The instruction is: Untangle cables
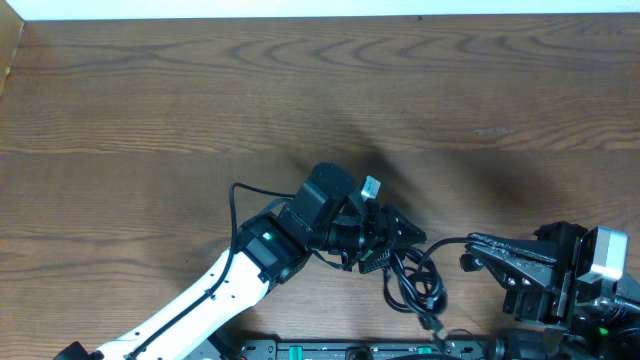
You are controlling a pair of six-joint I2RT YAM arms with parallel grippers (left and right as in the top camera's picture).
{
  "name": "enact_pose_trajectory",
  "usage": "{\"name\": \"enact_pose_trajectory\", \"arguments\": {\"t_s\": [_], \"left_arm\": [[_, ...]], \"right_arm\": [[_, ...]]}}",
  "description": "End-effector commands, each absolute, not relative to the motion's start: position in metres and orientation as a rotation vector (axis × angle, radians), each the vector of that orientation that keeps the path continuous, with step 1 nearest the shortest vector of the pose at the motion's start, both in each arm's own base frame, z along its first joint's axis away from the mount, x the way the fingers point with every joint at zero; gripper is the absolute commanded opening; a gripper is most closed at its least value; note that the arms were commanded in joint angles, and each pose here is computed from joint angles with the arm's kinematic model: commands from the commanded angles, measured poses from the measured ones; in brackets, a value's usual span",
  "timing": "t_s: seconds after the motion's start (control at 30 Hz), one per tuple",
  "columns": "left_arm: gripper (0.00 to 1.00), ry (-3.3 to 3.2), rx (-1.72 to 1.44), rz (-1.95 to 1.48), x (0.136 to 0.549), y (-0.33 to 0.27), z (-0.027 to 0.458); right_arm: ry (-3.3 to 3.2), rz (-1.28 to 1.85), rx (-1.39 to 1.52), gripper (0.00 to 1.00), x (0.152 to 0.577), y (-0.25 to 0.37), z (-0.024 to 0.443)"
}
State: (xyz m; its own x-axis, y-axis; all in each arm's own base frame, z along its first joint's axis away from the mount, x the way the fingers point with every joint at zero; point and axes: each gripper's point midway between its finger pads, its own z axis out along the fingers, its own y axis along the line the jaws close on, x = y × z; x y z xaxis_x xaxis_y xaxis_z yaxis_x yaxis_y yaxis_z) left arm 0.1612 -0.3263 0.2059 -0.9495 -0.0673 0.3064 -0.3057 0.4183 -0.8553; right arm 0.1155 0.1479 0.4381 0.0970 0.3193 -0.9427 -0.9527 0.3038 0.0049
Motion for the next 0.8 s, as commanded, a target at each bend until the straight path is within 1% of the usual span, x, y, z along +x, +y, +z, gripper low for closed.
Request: {"name": "enact_pose_trajectory", "arguments": {"t_s": [0.0,0.07,0.17,0.27,0.37,0.4,0.43,0.53,0.67,0.77], "left_arm": [[0.51,-2.449,0.317,1.57,0.163,-0.329,0.213],[0.48,-2.449,0.316,1.57,0.163,-0.329,0.213],[0.37,-2.449,0.317,1.57,0.163,-0.329,0.213],[0.29,-2.449,0.317,1.57,0.163,-0.329,0.213],[0.19,-2.45,0.316,1.57,0.163,-0.329,0.213],[0.11,-2.45,0.316,1.57,0.163,-0.329,0.213],[0.08,-2.45,0.318,1.571,0.163,-0.329,0.213],[0.07,-2.483,0.322,1.59,0.172,-0.325,0.212],[0.07,-2.644,0.28,1.632,0.202,-0.307,0.203],[0.08,-2.728,0.306,1.614,0.22,-0.289,0.195]], "right_arm": [[1.013,1.073,-0.75,0.01,0.112,0.146,0.448],[1.013,1.073,-0.749,0.01,0.112,0.146,0.448],[1.022,1.079,-0.743,0.01,0.114,0.146,0.447],[1.034,1.086,-0.736,0.01,0.116,0.146,0.446],[1.041,1.089,-0.736,0.01,0.116,0.146,0.445],[1.041,1.09,-0.735,0.01,0.116,0.146,0.445],[1.041,1.09,-0.735,0.01,0.116,0.146,0.445],[1.041,1.085,-0.736,0.01,0.117,0.146,0.444],[1.077,1.107,-0.723,0.01,0.121,0.146,0.44],[1.157,1.156,-0.685,0.01,0.131,0.146,0.43]]}}
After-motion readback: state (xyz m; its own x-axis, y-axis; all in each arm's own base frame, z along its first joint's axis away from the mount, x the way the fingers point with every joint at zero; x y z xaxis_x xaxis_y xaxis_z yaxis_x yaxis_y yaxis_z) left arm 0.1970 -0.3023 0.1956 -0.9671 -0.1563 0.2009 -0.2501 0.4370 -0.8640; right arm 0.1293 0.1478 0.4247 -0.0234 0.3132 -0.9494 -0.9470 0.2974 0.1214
